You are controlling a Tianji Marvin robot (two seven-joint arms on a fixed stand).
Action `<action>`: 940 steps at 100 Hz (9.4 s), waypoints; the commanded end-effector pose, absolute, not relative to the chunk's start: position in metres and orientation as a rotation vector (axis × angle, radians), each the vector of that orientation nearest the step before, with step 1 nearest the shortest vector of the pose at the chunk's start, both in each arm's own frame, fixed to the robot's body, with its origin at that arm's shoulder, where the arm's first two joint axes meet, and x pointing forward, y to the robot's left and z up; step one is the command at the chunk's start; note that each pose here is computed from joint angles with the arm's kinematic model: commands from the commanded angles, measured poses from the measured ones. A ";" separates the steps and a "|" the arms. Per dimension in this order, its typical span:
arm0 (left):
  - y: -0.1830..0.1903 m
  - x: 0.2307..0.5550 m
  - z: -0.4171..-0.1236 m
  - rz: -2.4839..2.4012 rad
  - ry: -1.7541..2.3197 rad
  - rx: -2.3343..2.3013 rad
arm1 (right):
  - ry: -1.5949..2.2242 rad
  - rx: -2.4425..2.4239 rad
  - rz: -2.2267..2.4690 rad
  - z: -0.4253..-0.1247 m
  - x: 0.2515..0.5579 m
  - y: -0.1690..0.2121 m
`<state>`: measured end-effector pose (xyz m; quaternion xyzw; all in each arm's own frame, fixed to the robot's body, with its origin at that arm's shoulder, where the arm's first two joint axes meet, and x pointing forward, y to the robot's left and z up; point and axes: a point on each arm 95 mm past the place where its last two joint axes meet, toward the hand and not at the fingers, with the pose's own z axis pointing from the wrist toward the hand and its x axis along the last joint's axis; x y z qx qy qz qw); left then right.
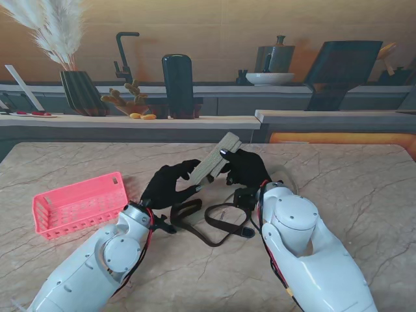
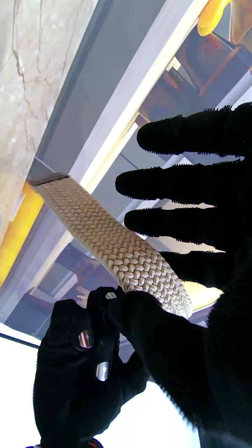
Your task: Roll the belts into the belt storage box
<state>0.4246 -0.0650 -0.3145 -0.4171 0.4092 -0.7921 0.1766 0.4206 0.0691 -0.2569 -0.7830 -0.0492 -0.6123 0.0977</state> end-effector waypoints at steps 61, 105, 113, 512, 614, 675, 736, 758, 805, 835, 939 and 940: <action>-0.066 0.422 -0.310 -2.299 1.116 -0.972 | 0.070 -2.368 -1.515 -0.267 0.423 0.076; -0.070 0.418 -0.312 -2.367 1.200 -0.957 | 0.155 -2.383 -1.433 -0.271 0.426 0.075; -0.070 0.419 -0.312 -2.365 1.210 -0.955 | 0.161 -2.383 -1.412 -0.272 0.426 0.075; -0.071 0.431 -0.294 -2.255 1.022 -0.860 | -0.556 -2.452 -1.289 -0.314 0.410 0.077; -0.080 0.427 -0.298 -2.315 0.938 -1.481 | -1.539 -1.613 -2.517 -0.296 0.423 0.064; -0.090 0.422 -0.298 -2.377 0.825 -1.722 | -1.515 -1.629 -2.444 -0.304 0.435 0.081; -0.093 0.420 -0.298 -2.396 0.703 -1.785 | -1.572 -1.654 -2.383 -0.310 0.439 0.095; -0.094 0.419 -0.299 -2.391 0.680 -1.806 | -1.489 -1.716 -2.403 -0.308 0.439 0.100; -0.088 0.420 -0.305 -2.372 0.667 -1.727 | -1.151 -1.961 -2.477 -0.293 0.436 0.087; -0.094 0.418 -0.317 -2.342 0.871 -1.853 | -1.063 -1.924 -2.436 -0.289 0.430 0.090; -0.103 0.419 -0.331 -2.456 1.025 -1.920 | -0.832 -1.937 -2.344 -0.284 0.428 0.100; -0.103 0.419 -0.331 -2.452 1.025 -1.915 | -0.833 -1.936 -2.341 -0.284 0.428 0.100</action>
